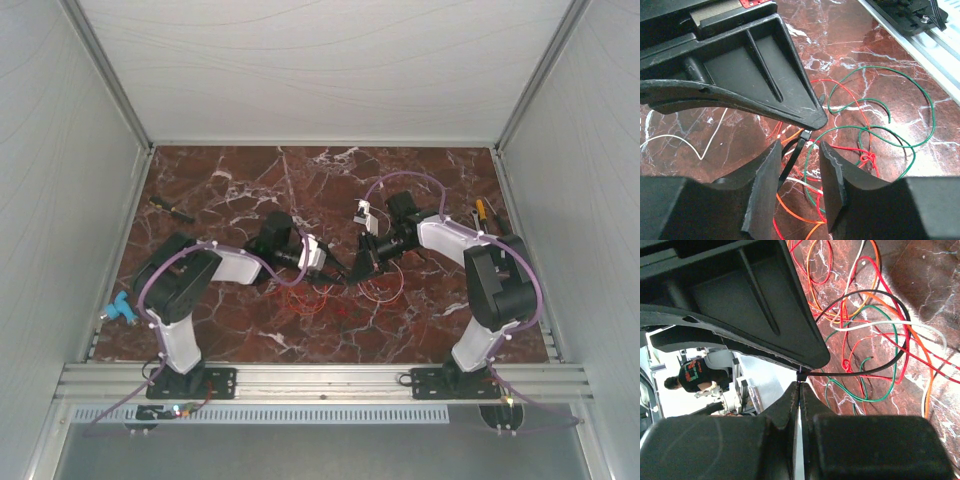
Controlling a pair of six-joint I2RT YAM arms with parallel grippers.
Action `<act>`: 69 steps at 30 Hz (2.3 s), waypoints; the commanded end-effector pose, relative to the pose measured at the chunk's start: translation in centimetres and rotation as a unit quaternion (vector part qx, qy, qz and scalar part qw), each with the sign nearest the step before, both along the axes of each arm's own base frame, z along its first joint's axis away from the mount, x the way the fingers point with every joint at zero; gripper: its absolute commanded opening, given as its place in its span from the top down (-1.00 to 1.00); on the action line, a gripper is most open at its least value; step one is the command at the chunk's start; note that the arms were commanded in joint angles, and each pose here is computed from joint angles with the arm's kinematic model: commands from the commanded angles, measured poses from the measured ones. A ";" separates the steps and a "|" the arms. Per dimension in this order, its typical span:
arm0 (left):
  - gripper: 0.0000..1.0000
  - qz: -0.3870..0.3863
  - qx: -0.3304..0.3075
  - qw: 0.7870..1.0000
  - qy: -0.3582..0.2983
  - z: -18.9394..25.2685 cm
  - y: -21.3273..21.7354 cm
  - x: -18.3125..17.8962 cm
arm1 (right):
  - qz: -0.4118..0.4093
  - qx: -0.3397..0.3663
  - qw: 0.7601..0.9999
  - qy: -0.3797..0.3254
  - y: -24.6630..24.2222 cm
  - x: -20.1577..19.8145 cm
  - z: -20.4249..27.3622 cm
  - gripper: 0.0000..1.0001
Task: Zip-tie the wires
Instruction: Tie the cable at the center of the board.
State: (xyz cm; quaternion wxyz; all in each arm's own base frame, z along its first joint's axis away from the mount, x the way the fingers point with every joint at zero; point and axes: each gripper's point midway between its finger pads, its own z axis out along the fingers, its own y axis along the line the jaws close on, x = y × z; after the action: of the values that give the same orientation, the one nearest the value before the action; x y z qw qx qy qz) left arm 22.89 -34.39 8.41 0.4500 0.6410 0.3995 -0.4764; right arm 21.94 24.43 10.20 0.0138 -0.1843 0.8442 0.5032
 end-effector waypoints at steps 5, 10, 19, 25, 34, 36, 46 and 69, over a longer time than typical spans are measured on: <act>0.36 -0.025 -0.031 0.997 -0.069 1.4 -1.5 0.4 | 0.016 0.020 1.000 -0.004 0.5 -0.2 0.7 1.00; 0.56 -0.028 -0.032 0.997 -0.070 1.5 -1.9 0.0 | 0.015 0.016 1.000 0.001 0.4 -0.3 0.4 1.00; 0.96 -0.032 -0.023 0.997 -0.071 1.3 -1.9 -0.2 | 0.013 0.007 1.000 0.003 0.3 -0.2 0.1 1.00; 1.00 -0.040 0.003 0.996 -0.074 0.2 -1.6 -0.2 | 0.006 -0.013 1.000 -0.004 -0.3 -0.1 -0.2 1.00; 1.00 -0.034 0.046 0.997 -0.059 -1.2 -1.3 0.3 | -0.053 -0.022 0.998 -0.032 -2.2 -0.1 1.0 1.00; 1.00 -0.032 0.048 0.997 -0.051 -1.1 -1.4 0.4 | -0.061 -0.025 0.997 -0.033 -2.4 -0.3 1.0 1.00; 1.00 -0.022 0.060 0.997 -0.034 -1.3 -1.4 0.7 | -0.072 -0.020 0.997 -0.030 -2.6 -0.9 1.0 1.00; 1.00 0.011 0.057 0.998 0.026 -0.6 -1.8 2.1 | -0.308 -0.033 0.949 -0.055 -3.7 2.1 2.2 -0.07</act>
State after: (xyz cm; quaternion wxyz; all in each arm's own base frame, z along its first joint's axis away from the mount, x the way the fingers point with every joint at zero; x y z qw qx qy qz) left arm 23.48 -35.02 6.00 0.3811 0.6591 0.4574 -0.4594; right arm 21.28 20.41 11.12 0.1348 -0.0220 0.8858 0.4435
